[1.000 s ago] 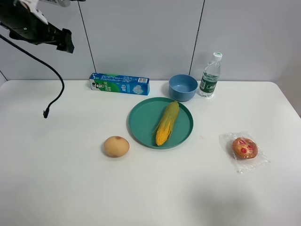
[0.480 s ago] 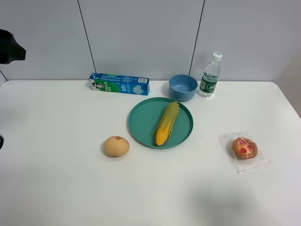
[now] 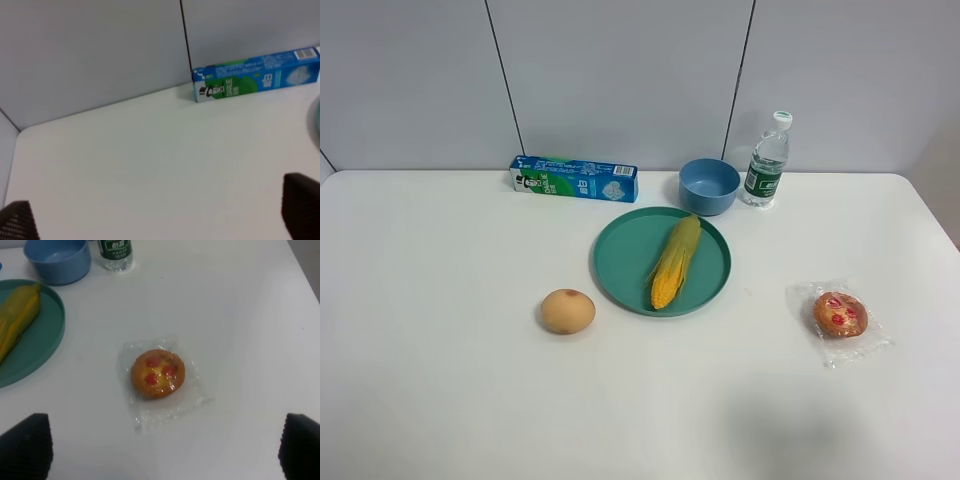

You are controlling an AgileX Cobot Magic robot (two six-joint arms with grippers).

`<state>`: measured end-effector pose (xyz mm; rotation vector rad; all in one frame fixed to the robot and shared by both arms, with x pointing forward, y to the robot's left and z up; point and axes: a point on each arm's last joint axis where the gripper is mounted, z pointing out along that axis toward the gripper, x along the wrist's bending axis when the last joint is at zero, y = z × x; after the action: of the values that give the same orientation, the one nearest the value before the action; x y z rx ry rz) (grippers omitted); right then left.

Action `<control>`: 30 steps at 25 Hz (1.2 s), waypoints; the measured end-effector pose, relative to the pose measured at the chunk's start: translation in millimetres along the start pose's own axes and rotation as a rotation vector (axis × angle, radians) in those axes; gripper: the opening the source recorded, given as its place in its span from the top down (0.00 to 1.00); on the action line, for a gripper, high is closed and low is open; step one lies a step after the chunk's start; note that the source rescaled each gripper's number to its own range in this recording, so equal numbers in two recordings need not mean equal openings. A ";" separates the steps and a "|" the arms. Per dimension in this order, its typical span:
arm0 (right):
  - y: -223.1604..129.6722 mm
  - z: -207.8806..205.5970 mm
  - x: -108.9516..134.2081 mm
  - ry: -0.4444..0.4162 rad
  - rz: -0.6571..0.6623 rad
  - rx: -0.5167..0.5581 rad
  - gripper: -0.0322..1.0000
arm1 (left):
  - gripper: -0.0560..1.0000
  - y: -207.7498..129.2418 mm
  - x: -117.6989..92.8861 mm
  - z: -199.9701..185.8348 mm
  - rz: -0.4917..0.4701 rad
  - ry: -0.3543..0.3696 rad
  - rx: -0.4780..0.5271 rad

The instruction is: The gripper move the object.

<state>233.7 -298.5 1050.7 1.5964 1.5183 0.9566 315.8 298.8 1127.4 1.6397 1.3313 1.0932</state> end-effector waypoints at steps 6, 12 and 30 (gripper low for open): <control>0.0 0.0 0.0 0.000 0.000 0.000 0.00 | 0.01 -61.7 -10.2 -29.0 -0.141 -0.001 -0.020; 0.0 0.0 0.0 0.000 0.000 0.000 0.00 | 0.00 -73.9 -12.0 -44.5 -0.193 0.002 -0.075; 0.0 0.0 0.0 0.000 0.000 0.000 0.00 | 0.00 -86.3 -11.5 -52.5 -0.204 0.018 0.099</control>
<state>233.7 -298.5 1050.7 1.5964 1.5183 0.9566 235.8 305.0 1065.0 1.5275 1.5481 0.9357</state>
